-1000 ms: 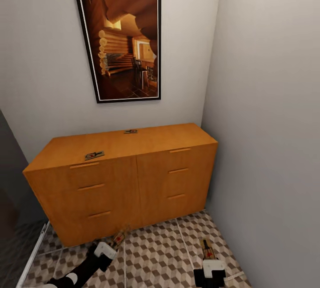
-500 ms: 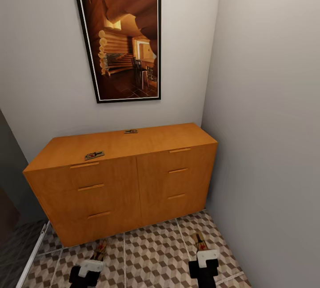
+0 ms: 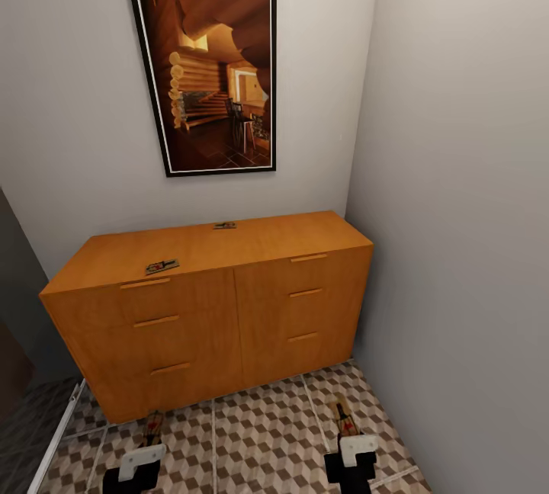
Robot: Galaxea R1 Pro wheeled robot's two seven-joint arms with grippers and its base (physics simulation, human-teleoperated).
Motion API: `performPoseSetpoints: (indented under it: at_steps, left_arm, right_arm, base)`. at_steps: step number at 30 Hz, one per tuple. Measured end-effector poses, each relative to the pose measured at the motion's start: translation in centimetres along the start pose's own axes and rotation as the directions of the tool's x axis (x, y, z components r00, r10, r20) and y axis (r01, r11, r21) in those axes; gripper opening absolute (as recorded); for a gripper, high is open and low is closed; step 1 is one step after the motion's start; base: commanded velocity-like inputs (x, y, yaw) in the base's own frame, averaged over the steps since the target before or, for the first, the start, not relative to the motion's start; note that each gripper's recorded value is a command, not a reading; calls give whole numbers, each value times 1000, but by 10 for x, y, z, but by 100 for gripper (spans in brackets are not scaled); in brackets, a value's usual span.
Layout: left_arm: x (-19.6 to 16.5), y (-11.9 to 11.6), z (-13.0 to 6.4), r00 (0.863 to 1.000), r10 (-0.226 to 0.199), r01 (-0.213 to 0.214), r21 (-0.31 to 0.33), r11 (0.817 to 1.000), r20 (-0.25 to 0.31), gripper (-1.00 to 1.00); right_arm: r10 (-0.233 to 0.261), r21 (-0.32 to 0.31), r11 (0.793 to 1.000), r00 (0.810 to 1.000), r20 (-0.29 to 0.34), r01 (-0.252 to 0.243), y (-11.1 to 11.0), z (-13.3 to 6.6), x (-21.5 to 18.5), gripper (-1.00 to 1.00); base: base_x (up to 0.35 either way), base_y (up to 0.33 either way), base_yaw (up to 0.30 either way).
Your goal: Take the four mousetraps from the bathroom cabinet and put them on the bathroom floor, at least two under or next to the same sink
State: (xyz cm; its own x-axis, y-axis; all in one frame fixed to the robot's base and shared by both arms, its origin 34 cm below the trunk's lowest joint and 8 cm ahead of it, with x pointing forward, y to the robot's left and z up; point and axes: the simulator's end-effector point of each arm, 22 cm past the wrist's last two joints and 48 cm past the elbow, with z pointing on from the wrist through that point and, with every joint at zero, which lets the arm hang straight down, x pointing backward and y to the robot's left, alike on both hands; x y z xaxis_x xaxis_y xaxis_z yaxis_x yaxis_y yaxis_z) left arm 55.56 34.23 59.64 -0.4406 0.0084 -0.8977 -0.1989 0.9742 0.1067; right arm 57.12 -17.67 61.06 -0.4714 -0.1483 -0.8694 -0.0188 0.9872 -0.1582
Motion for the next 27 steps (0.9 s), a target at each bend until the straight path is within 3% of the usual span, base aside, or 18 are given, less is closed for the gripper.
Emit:
performPoseSetpoints:
  at_steps: [27]
  left_arm:
    - [2,-9,-1,1000,-9,9,7,1000,-6,-100]
  right_arm:
    - [11,-5,1000,1000,22,-10,-1,-10,15,-100]
  base:
    - [0,0,0]
